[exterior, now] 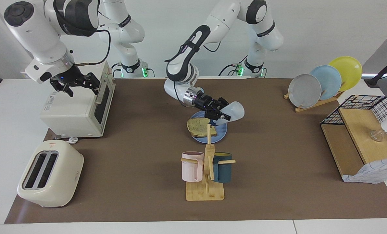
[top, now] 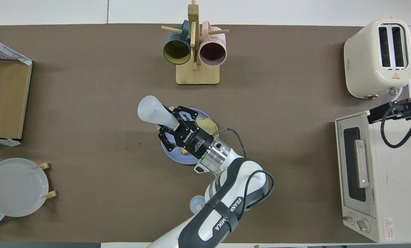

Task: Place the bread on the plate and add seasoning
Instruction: 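Shake the bottle over the bread with the left gripper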

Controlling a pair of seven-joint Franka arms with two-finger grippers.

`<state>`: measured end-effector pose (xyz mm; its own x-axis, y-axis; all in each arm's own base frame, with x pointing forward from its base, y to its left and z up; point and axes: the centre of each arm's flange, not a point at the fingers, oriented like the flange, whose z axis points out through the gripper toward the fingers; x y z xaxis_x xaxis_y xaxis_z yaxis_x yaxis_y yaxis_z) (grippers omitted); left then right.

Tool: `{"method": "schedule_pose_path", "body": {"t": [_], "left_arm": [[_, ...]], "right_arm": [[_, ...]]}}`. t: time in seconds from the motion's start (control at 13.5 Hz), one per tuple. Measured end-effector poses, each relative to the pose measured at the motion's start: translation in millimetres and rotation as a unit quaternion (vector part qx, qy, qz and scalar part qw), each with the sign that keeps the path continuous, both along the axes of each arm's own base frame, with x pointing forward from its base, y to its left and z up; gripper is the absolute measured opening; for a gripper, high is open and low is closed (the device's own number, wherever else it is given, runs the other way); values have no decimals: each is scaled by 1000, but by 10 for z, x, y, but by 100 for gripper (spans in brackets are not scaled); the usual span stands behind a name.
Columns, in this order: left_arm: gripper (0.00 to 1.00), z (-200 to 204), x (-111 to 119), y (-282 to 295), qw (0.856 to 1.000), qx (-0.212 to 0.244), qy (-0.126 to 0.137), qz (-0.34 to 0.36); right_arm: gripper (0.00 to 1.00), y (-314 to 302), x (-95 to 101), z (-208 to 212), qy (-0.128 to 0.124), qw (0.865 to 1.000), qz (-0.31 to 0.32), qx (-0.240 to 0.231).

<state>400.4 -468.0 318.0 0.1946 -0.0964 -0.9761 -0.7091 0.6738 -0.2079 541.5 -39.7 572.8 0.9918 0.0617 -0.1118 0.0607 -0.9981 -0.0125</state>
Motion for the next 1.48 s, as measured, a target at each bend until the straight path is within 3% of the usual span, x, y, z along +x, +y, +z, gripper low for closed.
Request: {"method": "schedule_pose_path", "body": {"t": [0.22, 0.44, 0.52, 0.89, 1.04, 1.26, 1.48], "left_arm": [[42, 72, -414, -306, 1000, -12, 2, -13], [42, 77, -333, -243, 1000, -11, 0, -4], [42, 81, -175, -132, 1000, -9, -4, 9], [42, -33, 1056, 856, 998, 14, -18, 59], [42, -80, 1227, 1039, 998, 14, -13, 66], [42, -110, 1043, 796, 999, 10, -8, 45], [42, -158, 466, 247, 1000, -5, 10, 14]], "right_arm": [[100, 11, -8, 42, -4, 1000, -31, -4], [100, 43, -29, 93, -9, 999, -49, -6], [100, 43, -32, 100, -9, 999, -51, -6], [100, 51, -31, 101, -9, 999, -51, -6], [100, 48, -31, 101, -9, 999, -52, -6], [100, 34, -32, 101, -9, 999, -53, -6], [100, 35, -32, 101, -9, 999, -53, -6]]}}
